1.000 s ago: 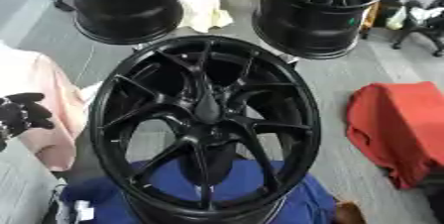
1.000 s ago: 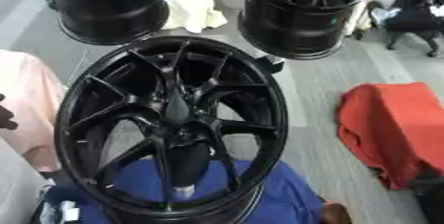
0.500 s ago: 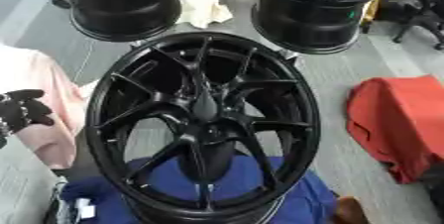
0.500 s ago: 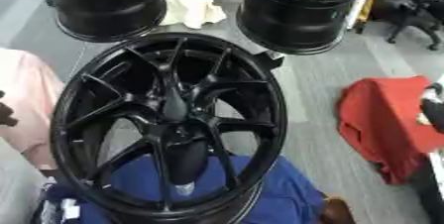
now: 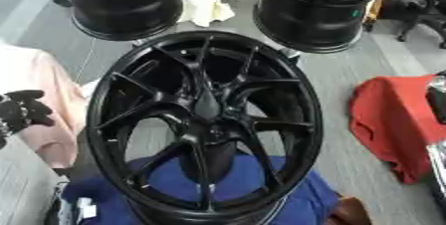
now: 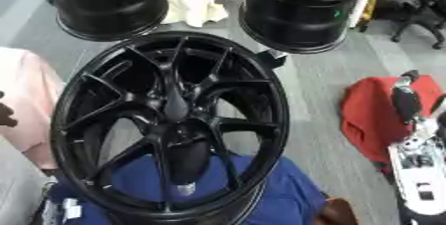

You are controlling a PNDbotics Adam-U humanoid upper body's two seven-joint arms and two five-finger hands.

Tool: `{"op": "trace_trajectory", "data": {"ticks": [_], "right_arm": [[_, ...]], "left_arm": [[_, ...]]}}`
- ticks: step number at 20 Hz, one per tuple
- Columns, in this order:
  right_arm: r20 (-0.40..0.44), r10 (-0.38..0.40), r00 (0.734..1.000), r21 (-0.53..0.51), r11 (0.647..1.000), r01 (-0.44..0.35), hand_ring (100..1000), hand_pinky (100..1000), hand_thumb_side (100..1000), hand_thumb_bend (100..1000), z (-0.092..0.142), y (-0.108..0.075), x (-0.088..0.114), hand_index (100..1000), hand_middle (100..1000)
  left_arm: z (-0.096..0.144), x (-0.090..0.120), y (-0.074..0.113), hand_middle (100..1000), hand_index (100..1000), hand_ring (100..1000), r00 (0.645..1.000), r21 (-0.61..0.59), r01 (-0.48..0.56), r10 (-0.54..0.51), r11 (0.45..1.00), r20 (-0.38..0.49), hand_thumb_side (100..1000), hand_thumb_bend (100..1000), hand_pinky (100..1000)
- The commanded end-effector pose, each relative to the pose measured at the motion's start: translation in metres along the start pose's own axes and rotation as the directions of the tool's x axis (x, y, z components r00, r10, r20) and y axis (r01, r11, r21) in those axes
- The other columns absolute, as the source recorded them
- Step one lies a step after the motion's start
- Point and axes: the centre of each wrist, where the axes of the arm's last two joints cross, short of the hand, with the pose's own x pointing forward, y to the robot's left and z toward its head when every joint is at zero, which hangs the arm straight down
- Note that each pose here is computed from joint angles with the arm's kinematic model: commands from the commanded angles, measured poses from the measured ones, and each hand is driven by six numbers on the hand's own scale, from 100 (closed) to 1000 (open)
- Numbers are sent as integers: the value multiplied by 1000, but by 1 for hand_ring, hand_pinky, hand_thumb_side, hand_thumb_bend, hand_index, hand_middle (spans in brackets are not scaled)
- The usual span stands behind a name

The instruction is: Pull the pin out of the wheel hub.

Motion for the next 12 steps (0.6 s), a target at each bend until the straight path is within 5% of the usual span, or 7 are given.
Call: {"op": "trace_trajectory", "data": {"ticks": [1, 6, 12], "right_arm": [[39, -131, 991, 14, 991, 130, 684, 690, 410, 198, 8, 4, 9, 867, 730], [49, -299, 953, 92, 951, 294, 658, 676, 414, 156, 30, 20, 0, 856, 703], [78, -399, 914, 198, 904, 378, 631, 667, 415, 170, 51, 36, -6, 847, 668]], "left_arm": [[-3, 7, 3, 631, 851, 638, 1000, -2, 24, -24, 1000, 11, 732, 150, 783], [-3, 6, 3, 630, 849, 638, 1000, 1, 24, -24, 1000, 7, 734, 148, 783], [-4, 4, 2, 631, 849, 640, 1000, 3, 23, -23, 1000, 8, 735, 144, 784]]}}
